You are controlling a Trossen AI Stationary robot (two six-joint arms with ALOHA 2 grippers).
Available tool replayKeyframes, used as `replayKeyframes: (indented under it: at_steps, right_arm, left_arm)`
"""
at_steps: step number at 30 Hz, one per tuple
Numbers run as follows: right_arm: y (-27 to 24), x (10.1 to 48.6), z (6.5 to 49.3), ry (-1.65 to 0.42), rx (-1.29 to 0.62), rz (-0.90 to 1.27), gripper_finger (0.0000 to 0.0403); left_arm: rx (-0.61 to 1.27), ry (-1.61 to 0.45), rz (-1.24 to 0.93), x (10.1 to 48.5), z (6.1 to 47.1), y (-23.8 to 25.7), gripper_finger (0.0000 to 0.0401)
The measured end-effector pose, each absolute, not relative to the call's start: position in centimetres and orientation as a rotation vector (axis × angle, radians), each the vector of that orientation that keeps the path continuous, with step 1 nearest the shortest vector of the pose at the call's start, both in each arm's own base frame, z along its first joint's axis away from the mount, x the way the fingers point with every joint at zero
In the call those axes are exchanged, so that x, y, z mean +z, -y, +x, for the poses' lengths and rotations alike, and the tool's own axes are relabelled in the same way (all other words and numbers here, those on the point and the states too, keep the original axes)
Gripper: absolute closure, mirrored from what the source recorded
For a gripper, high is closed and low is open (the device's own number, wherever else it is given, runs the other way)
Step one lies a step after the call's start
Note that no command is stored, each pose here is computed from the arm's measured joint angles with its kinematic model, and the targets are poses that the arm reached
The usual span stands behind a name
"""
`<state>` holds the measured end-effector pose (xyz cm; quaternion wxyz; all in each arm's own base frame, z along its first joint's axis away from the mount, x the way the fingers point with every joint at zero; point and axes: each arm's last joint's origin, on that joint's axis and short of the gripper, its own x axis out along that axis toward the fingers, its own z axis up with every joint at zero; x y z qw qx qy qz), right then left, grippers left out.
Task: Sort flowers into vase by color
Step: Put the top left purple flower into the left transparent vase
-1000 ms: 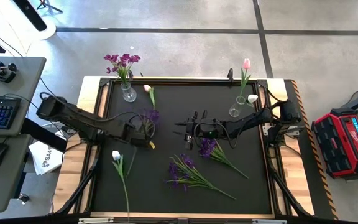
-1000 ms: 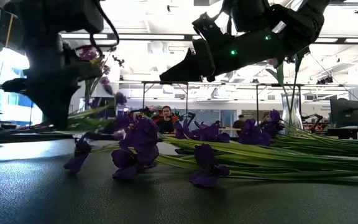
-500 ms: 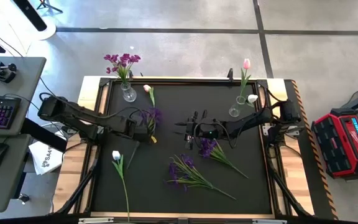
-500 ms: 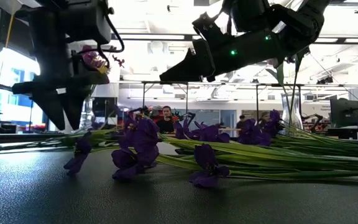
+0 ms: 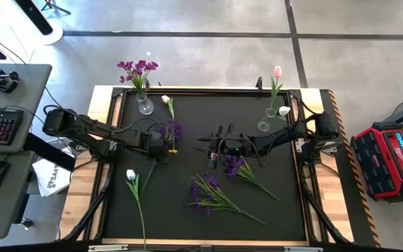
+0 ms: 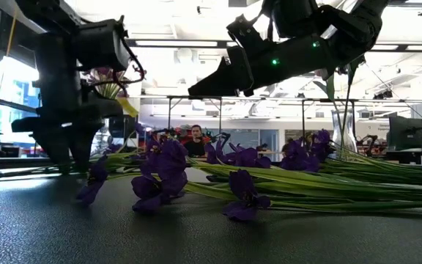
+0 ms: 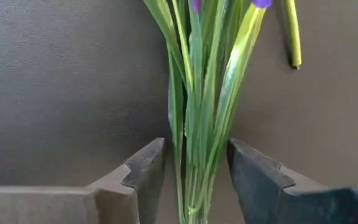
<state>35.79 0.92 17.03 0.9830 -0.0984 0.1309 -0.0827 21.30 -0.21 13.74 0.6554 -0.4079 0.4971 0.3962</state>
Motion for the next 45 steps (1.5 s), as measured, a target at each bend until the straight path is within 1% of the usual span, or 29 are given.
replayKeyframes:
  at_steps: [4, 10, 12, 14, 16, 19, 22, 25, 29, 32, 34, 37, 39, 41, 45]
  right_arm:
    - [-0.9, 17.0, 35.8, -0.263, -0.166, -0.198, 0.0249]
    - [-0.9, 17.0, 35.8, -0.263, -0.167, -0.191, 0.0249]
    - [-0.9, 17.0, 35.8, -0.263, -0.167, -0.191, 0.0249]
    - [-0.9, 17.0, 35.8, -0.263, -0.167, -0.191, 0.0249]
    - [-0.9, 17.0, 35.8, -0.263, -0.167, -0.191, 0.0249]
    - [-0.9, 17.0, 35.8, -0.263, -0.167, -0.191, 0.0249]
    - [-0.9, 17.0, 35.8, -0.263, -0.167, -0.191, 0.0249]
    - [-1.0, 17.0, 35.8, -0.263, -0.165, -0.191, 0.0249]
    - [-1.1, 17.0, 35.8, -0.261, -0.163, -0.191, 0.0249]
    - [-1.1, 17.1, 35.8, -0.252, -0.164, -0.19, 0.0249]
    - [-1.1, 17.2, 35.8, -0.245, -0.164, -0.193, 0.0249]
    - [-1.1, 17.4, 35.9, -0.224, -0.166, -0.191, 0.0249]
    - [-1.1, 17.5, 35.9, -0.216, -0.166, -0.191, 0.0249]
    - [-1.1, 17.5, 35.9, -0.214, -0.166, -0.192, 0.0249]
    - [-1.1, 17.5, 35.9, -0.215, -0.166, -0.192, 0.0249]
  left_arm:
    - [0.889, -1.142, -0.904, 13.7, 21.2, 0.2, 0.0282]
    - [0.901, -1.177, -0.899, 13.6, 20.9, -0.2, 0.0373]
    - [0.88, -1.178, -0.885, 13.8, 20.9, -0.3, 0.0392]
    - [0.845, -1.156, -0.869, 14.3, 21.3, -0.4, 0.0392]
    - [0.791, -1.089, -0.853, 15.6, 21.8, -0.5, 0.0394]
    - [0.727, -0.936, -0.781, 18.2, 22.3, -0.5, 0.0398]
    - [0.725, -0.759, -0.632, 21.3, 21.5, -0.6, 0.0399]
    - [0.798, -0.576, -0.42, 24.0, 19.8, -0.6, 0.0399]
    - [0.953, -0.332, -0.117, 27.4, 17.9, -0.6, 0.04]
    - [1.064, -0.24, 0.042, 29.5, 17.3, -1.0, 0.04]
    - [1.042, -0.233, 0.111, 30.5, 17.0, -1.4, 0.04]
    - [0.871, -0.222, 0.176, 31.3, 16.9, -2.3, 0.04]
    - [0.807, -0.186, 0.206, 31.1, 16.6, -3.1, 0.04]
    - [0.825, -0.118, 0.217, 30.7, 16.1, -4.1, 0.04]
    - [0.952, 0.04, 0.223, 29.4, 14.5, -6.0, 0.04]
